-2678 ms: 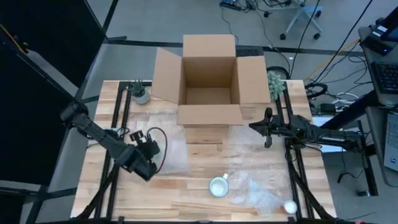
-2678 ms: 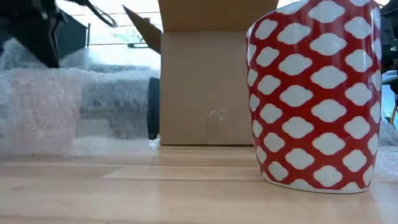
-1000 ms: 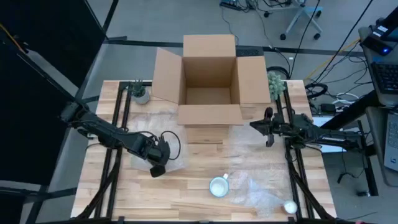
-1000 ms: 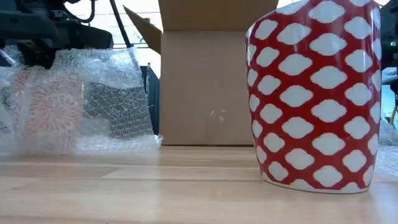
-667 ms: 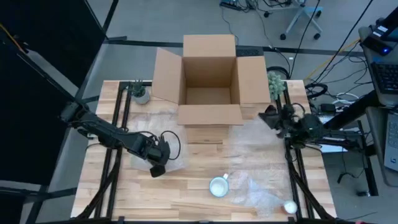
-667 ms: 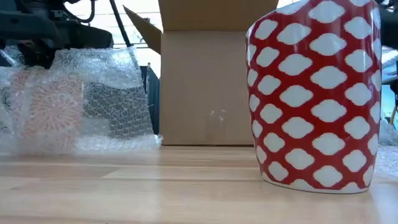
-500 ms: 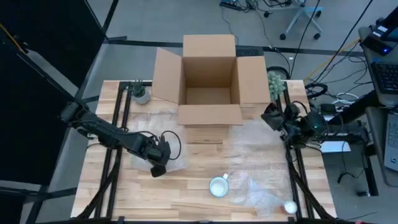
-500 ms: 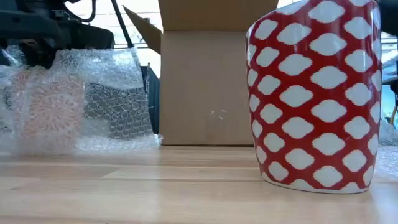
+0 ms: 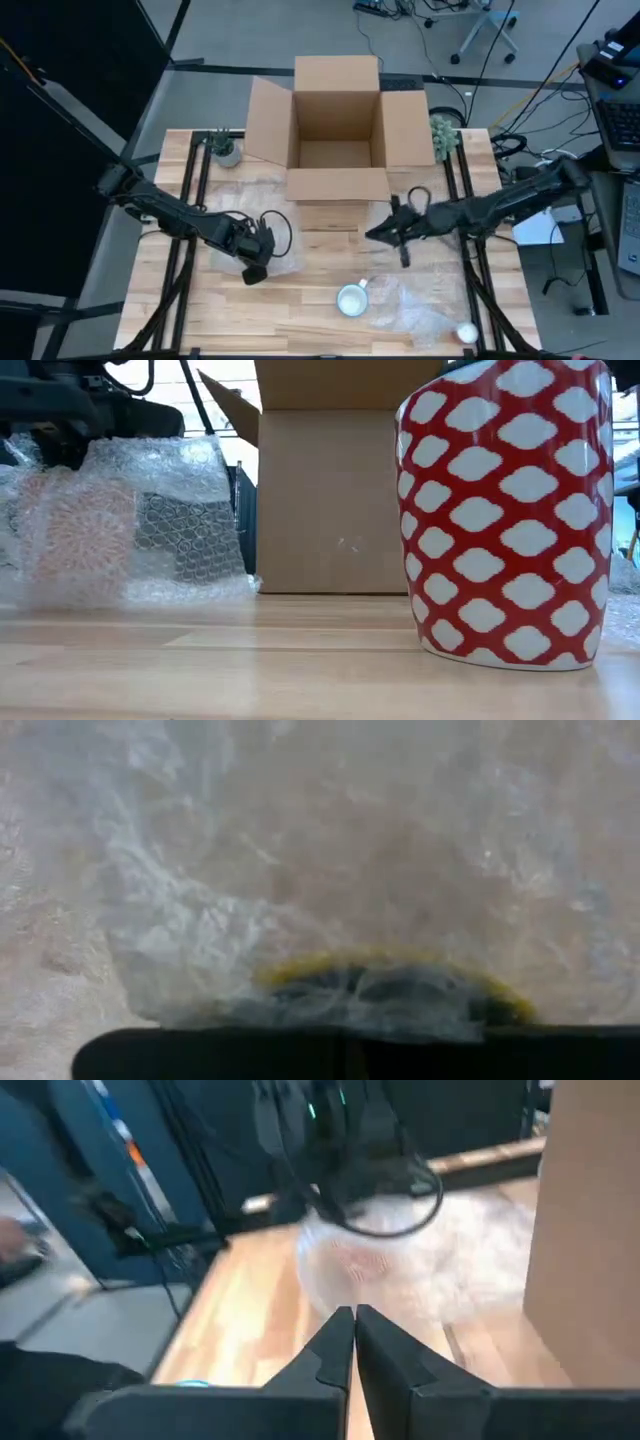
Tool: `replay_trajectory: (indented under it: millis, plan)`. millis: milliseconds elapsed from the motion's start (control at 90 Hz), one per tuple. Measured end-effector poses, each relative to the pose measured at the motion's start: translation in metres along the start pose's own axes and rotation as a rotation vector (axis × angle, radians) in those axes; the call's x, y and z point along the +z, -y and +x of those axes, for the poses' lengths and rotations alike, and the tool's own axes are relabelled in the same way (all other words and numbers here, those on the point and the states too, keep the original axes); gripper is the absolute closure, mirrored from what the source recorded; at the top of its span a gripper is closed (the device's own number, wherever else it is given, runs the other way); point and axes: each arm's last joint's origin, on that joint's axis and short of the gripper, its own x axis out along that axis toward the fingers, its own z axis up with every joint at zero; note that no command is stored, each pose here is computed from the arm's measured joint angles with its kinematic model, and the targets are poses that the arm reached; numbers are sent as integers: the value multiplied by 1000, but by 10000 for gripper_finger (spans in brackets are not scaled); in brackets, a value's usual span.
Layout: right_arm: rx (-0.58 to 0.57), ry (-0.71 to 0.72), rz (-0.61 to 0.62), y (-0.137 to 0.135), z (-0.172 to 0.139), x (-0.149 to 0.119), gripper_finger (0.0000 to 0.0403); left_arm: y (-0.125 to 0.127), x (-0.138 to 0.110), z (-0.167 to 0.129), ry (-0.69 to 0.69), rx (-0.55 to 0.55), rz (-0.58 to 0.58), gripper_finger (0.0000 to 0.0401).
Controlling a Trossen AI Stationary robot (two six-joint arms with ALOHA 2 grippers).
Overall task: Wrap mug
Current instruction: Wrap the yellow mug with the left bubble wrap
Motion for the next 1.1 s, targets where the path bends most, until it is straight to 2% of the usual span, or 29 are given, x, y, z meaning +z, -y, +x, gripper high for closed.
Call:
replay_trajectory:
  millis: [289, 456, 644, 889, 1100]
  plan:
    - [-33, -5, -113, -14, 75, -11, 403, 0, 0, 0, 1, -1, 5, 399]
    - [-75, -28, -184, -13, 122, -10, 403, 0, 0, 0, 4, -3, 37, 399]
    - [-101, -25, -211, -10, 165, -8, 403, 3, 4, 0, 48, -24, 75, 399]
    - [-100, -80, -233, -12, 189, -21, 403, 4, 7, 0, 92, -8, 54, 399]
    - [-105, -39, -164, -9, 197, -27, 403, 3, 8, 0, 105, 3, 33, 399]
